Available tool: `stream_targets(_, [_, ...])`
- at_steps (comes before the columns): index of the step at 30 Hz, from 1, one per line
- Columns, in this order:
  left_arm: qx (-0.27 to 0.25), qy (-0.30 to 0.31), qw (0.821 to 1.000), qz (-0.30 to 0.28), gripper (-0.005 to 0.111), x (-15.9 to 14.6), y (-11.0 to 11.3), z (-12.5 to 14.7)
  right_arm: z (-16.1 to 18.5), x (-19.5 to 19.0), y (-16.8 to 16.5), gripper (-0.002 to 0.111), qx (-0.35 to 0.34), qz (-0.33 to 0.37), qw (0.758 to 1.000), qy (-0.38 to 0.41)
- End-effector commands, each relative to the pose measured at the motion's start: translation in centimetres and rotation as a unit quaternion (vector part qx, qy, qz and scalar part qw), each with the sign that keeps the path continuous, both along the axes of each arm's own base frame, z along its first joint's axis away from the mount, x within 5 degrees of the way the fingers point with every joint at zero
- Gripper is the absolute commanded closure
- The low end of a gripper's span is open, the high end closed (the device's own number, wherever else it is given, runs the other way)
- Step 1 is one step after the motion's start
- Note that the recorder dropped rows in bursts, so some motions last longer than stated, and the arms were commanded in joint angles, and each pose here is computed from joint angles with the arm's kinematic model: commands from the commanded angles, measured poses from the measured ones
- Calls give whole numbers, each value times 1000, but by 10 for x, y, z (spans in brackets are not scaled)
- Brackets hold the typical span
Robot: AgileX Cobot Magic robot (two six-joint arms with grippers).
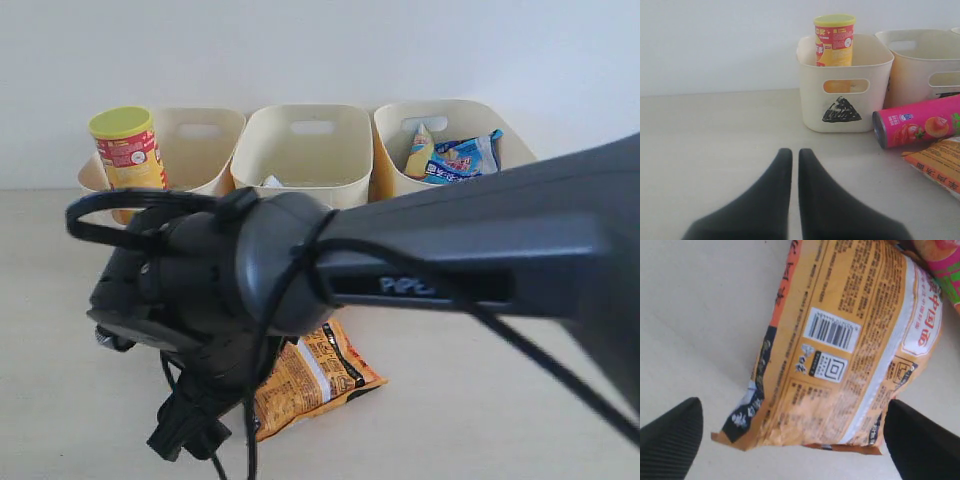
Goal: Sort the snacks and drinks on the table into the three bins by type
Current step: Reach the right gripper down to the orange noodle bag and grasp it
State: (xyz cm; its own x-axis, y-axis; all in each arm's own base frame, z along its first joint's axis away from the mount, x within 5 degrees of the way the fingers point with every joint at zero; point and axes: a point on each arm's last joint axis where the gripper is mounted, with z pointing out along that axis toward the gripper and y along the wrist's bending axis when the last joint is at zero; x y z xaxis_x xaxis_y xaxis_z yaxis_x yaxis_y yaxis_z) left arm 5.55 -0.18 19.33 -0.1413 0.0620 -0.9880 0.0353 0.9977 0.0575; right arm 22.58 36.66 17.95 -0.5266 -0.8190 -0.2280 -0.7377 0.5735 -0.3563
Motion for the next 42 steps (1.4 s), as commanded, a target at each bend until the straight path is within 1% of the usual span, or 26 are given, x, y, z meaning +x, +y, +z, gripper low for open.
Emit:
stream_targets(1, [0, -1, 1000, -2, 103, 0, 0, -1, -9, 8, 16, 20, -18, -22, 999, -21])
stream_targets(10, [0, -1, 1000, -2, 103, 0, 0, -1, -42, 22, 34, 21, -47, -33, 998, -34])
stream_targets(14, [0, -1, 1000, -2, 103, 0, 0, -1, -50, 27, 35, 21, -71, -28, 996, -52])
stream_targets(18, [0, -1, 1000, -2, 103, 0, 0, -1, -62, 29, 34, 21, -84, -28, 995, -49])
stream_targets(24, [0, -1, 1000, -2, 103, 0, 0, -1, -66, 31, 32, 22, -95, -33, 994, -47])
stream_targets(29, [0, -1, 1000, -2, 103, 0, 0, -1, -68, 38, 24, 42, -92, -56, 994, -28])
stream_targets(30, [0, -1, 1000, -2, 103, 0, 0, -1, -69, 39, 23, 44, -90, -62, 994, -22])
stream_targets(34, [0, -1, 1000, -2, 103, 0, 0, -1, -71, 44, 17, 45, -79, -89, 993, 10])
stream_targets(36, [0, -1, 1000, -2, 103, 0, 0, -1, -71, 44, 17, 49, -82, -85, 993, 12])
stream_targets(37, [0, -1, 1000, -2, 103, 0, 0, -1, -71, 43, 17, 55, -86, -82, 993, 14])
stream_targets(39, [0, -1, 1000, -2, 103, 0, 0, -1, -72, 42, 16, 74, -91, -83, 992, 19])
stream_targets(41, [0, -1, 1000, -2, 103, 0, 0, -1, -73, 39, 17, 100, -87, -80, 992, 40])
stream_targets(42, [0, -1, 1000, -2, 103, 0, 0, -1, -73, 37, 17, 108, -85, -79, 992, 50])
